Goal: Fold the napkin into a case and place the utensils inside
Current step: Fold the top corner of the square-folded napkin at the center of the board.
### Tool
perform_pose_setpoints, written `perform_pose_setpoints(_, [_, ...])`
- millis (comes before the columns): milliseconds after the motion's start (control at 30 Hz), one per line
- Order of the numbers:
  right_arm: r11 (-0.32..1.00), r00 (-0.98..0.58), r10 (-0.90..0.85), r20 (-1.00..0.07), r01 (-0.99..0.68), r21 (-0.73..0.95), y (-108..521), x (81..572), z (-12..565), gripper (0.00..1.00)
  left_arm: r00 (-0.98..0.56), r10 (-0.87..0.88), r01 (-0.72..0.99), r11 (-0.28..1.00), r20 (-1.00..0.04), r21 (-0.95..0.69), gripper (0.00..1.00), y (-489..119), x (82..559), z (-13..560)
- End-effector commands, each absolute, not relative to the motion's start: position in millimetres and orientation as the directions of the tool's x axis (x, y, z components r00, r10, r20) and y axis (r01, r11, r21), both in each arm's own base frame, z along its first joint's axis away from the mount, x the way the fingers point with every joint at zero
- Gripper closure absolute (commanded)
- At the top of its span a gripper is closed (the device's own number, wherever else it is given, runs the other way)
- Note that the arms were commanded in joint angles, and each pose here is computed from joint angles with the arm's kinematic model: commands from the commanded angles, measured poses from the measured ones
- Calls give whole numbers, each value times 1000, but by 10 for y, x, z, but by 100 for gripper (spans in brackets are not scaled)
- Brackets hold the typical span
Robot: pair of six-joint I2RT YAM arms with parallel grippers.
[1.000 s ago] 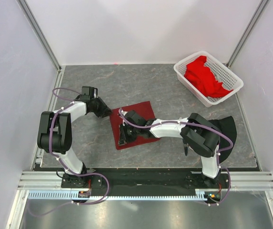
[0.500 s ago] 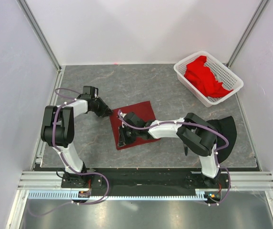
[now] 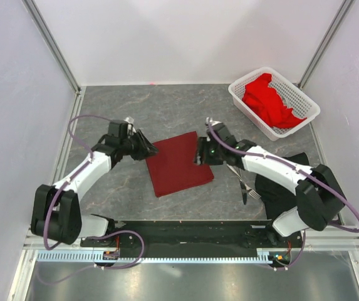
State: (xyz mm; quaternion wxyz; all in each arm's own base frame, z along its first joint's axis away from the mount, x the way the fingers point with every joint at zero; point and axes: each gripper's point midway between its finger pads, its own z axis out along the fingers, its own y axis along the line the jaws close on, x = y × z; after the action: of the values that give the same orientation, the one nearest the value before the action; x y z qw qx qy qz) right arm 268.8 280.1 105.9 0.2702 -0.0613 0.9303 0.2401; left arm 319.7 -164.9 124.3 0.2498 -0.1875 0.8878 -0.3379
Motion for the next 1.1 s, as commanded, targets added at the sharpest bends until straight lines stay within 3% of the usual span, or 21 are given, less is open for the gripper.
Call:
perform_pose_setpoints(0, [960,-890,13,-456,-115,254,2161,2701,696,46,-876,-375,-90,743,-302,-663,66,-1990,2603,1066])
perform_pose_setpoints(67, [966,-894,9,-449,-108,235,2110,2725,655,51,-882,-361,-88,760,-304,-644,66,-2095,2417,991])
perform_pose_setpoints(100, [969,-898,4,-440,-105,223,2093,2731,612,60,-881,-358,-87,765,-309,-638,66,-2119,2371,965])
perform_pose_setpoints(200, [972,-909,-9,-417,-105,209,2086,2730,510,63,-888,-342,-90,785,-308,-613,66,-2166,2237,853])
perform_pose_setpoints(567, [969,-928,-19,-373,-109,223,2118,2657,314,59,-908,-302,-71,794,-290,-604,66,-2275,2157,765])
perform_pose_setpoints(1067, [958,-930,-15,-368,-120,262,2182,2623,278,70,-908,-300,-66,790,-291,-609,66,-2288,2150,758])
